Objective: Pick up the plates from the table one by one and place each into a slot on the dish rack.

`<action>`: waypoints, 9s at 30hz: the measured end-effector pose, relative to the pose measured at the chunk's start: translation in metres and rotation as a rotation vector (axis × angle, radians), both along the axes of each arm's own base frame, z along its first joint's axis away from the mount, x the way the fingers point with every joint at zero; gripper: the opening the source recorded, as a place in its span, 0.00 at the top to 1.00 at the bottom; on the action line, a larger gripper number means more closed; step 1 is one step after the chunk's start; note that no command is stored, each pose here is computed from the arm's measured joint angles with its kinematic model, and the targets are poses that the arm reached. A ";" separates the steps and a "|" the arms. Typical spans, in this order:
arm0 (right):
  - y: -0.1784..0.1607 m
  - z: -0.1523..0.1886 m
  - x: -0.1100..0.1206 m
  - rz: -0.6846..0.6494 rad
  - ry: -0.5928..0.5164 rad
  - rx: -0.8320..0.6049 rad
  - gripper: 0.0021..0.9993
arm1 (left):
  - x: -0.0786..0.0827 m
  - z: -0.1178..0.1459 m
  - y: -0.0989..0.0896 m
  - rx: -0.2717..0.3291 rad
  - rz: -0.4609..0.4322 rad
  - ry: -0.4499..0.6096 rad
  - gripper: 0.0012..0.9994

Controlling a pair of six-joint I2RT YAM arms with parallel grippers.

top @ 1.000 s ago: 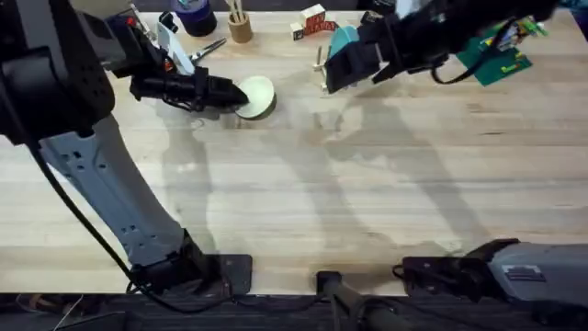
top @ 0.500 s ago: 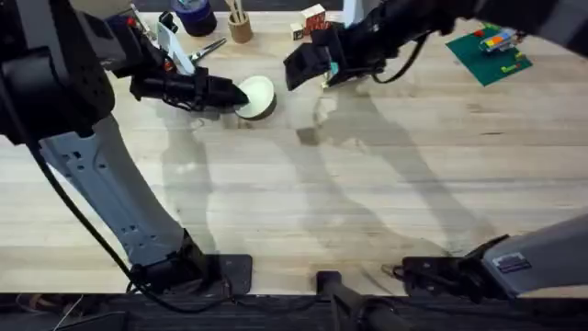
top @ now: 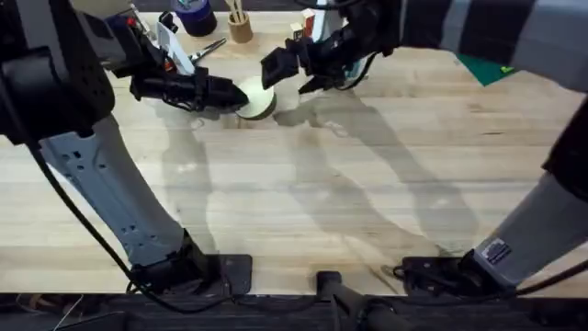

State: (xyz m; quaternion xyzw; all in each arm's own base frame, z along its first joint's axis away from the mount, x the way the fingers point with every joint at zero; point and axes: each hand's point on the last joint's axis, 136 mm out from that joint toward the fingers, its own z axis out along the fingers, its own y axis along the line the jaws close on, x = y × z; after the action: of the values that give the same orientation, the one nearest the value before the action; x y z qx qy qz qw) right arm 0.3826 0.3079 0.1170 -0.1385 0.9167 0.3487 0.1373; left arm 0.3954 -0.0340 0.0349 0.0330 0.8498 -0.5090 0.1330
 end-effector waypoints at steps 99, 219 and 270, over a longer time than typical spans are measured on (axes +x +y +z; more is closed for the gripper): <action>-0.113 0.101 -0.044 -0.034 -0.241 -0.294 0.97 | -0.120 0.214 -0.063 0.818 -0.092 -0.403 0.96; -0.184 0.026 0.123 -0.123 -0.227 -0.633 0.92 | -0.150 0.233 -0.056 0.881 -0.026 -0.424 0.00; -0.221 0.163 -0.071 -0.147 -0.355 -0.547 0.00 | -0.150 0.233 -0.056 0.881 -0.026 -0.423 0.00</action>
State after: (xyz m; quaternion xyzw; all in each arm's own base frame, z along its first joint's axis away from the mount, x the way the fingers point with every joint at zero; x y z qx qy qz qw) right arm 0.3114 0.0869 0.2803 -0.1624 0.9457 0.0494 0.2771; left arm 0.2451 -0.0902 0.2683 0.1994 0.9382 -0.0845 0.2700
